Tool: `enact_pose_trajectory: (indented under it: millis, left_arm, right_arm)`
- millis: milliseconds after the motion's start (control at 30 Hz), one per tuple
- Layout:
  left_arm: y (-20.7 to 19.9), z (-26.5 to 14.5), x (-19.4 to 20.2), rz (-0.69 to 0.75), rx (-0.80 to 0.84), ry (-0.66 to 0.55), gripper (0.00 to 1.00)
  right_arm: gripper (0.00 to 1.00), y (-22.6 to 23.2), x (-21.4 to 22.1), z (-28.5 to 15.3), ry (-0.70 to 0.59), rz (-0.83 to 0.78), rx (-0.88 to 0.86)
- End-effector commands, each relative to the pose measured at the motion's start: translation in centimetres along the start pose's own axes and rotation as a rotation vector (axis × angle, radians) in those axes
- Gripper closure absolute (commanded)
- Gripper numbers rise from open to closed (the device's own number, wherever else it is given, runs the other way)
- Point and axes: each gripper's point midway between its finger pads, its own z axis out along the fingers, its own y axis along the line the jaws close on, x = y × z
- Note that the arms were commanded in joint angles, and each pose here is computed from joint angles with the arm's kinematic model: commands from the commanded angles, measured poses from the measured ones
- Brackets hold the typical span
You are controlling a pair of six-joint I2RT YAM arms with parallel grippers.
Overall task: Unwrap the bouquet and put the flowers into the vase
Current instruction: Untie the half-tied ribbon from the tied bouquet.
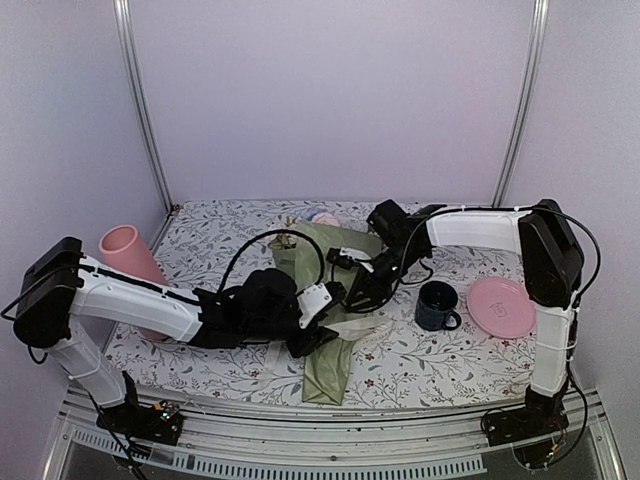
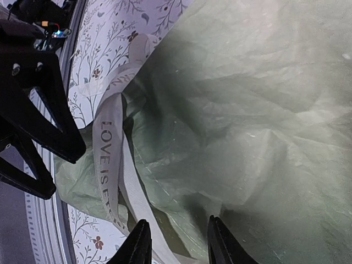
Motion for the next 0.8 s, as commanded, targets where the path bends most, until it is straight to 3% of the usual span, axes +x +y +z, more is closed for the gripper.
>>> enact_pose_trajectory:
  millis: [0, 433, 767]
  left_arm:
    - [0.5, 0.5, 0.6, 0.025, -0.025, 0.01, 0.49]
    - [1.4, 1.0, 3.9, 0.074, -0.078, 0.089, 0.48]
    - [3.7, 1.4, 4.3, 0.096, -0.205, 0.07, 0.53]
  right_arm:
    - [0.61, -0.1, 0.7, 1.8, 0.048, -0.033, -0.012]
    - [0.51, 2.8, 2.5, 3.1, 0.098, -0.035, -0.149]
    - [0.55, 2.2, 4.2, 4.9, 0.177, -0.055, -0.094]
